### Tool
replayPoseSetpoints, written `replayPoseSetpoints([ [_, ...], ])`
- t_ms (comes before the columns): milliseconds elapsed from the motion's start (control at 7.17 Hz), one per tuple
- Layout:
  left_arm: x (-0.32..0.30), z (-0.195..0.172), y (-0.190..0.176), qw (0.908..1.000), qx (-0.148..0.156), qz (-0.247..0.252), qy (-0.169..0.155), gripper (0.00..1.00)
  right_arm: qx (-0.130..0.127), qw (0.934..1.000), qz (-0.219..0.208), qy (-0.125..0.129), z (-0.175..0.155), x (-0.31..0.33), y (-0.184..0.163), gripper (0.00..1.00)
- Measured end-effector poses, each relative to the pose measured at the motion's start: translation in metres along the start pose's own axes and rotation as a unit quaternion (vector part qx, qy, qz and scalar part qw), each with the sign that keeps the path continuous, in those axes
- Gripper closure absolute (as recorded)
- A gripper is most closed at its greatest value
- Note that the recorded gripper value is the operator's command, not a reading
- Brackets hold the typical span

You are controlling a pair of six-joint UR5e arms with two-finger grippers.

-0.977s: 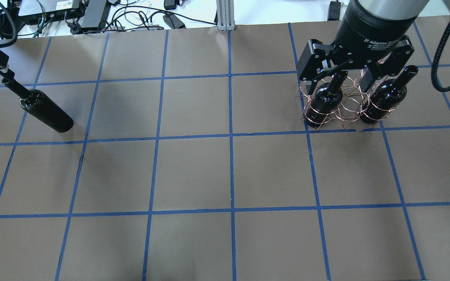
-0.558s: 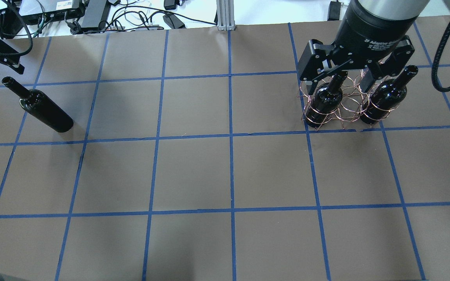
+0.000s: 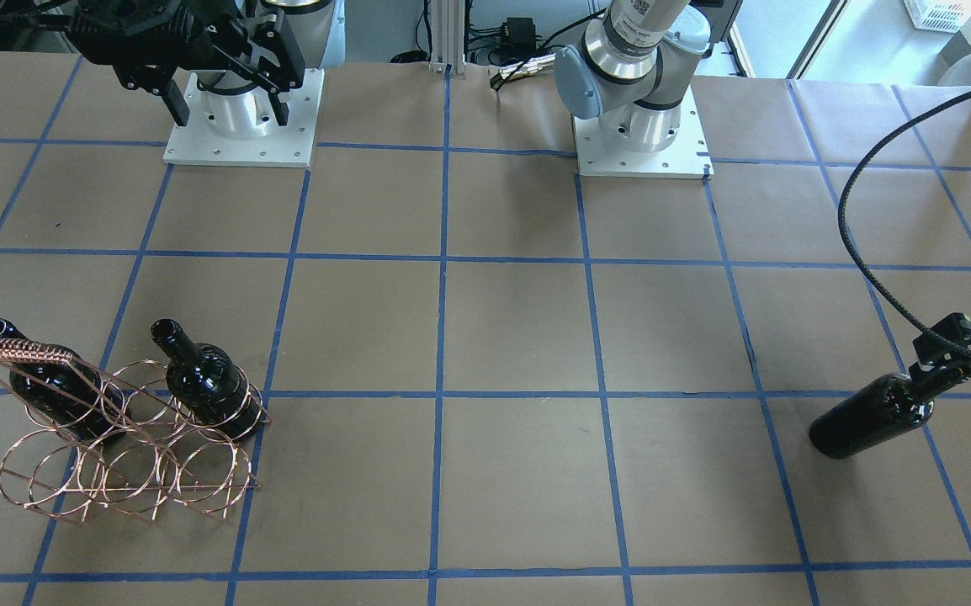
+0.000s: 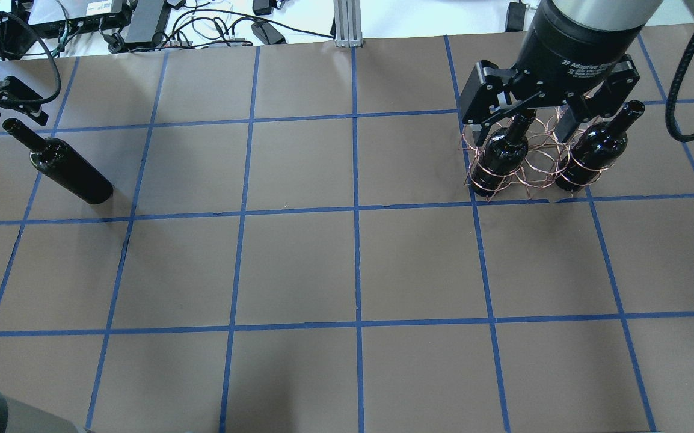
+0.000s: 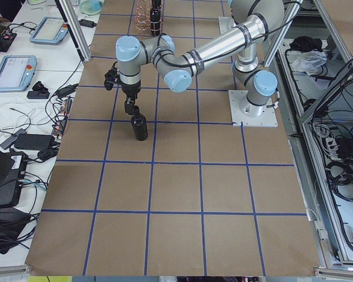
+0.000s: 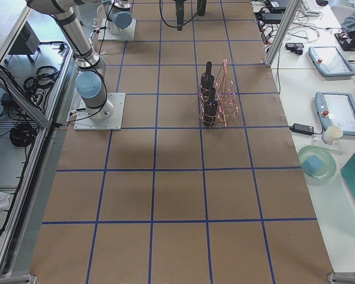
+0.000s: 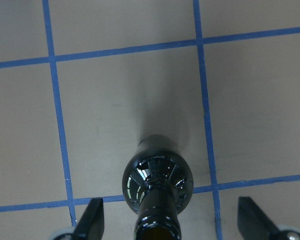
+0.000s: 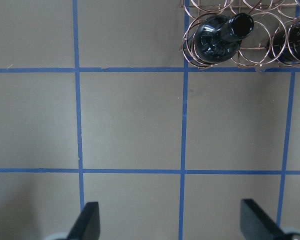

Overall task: Place wine into wine basket
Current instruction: 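Lower the left gripper onto the bottle's base end, then close the left gripper around the bottle's base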

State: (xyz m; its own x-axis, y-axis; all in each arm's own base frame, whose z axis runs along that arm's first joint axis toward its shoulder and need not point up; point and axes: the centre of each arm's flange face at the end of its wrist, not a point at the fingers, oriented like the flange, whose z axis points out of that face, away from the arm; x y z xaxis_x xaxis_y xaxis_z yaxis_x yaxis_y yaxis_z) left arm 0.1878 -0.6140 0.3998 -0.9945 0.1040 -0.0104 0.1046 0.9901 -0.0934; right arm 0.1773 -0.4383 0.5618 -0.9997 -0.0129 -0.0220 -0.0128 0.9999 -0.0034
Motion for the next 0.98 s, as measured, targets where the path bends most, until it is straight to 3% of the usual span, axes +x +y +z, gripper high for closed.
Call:
replayPoseSetpoints([
  [977,-0.005,0.026,-0.003,1.0000,-0.008,0.002,0.003,0.21,-0.002,1.0000,0.000,-0.001,0.002,0.000,-0.001,0.00],
])
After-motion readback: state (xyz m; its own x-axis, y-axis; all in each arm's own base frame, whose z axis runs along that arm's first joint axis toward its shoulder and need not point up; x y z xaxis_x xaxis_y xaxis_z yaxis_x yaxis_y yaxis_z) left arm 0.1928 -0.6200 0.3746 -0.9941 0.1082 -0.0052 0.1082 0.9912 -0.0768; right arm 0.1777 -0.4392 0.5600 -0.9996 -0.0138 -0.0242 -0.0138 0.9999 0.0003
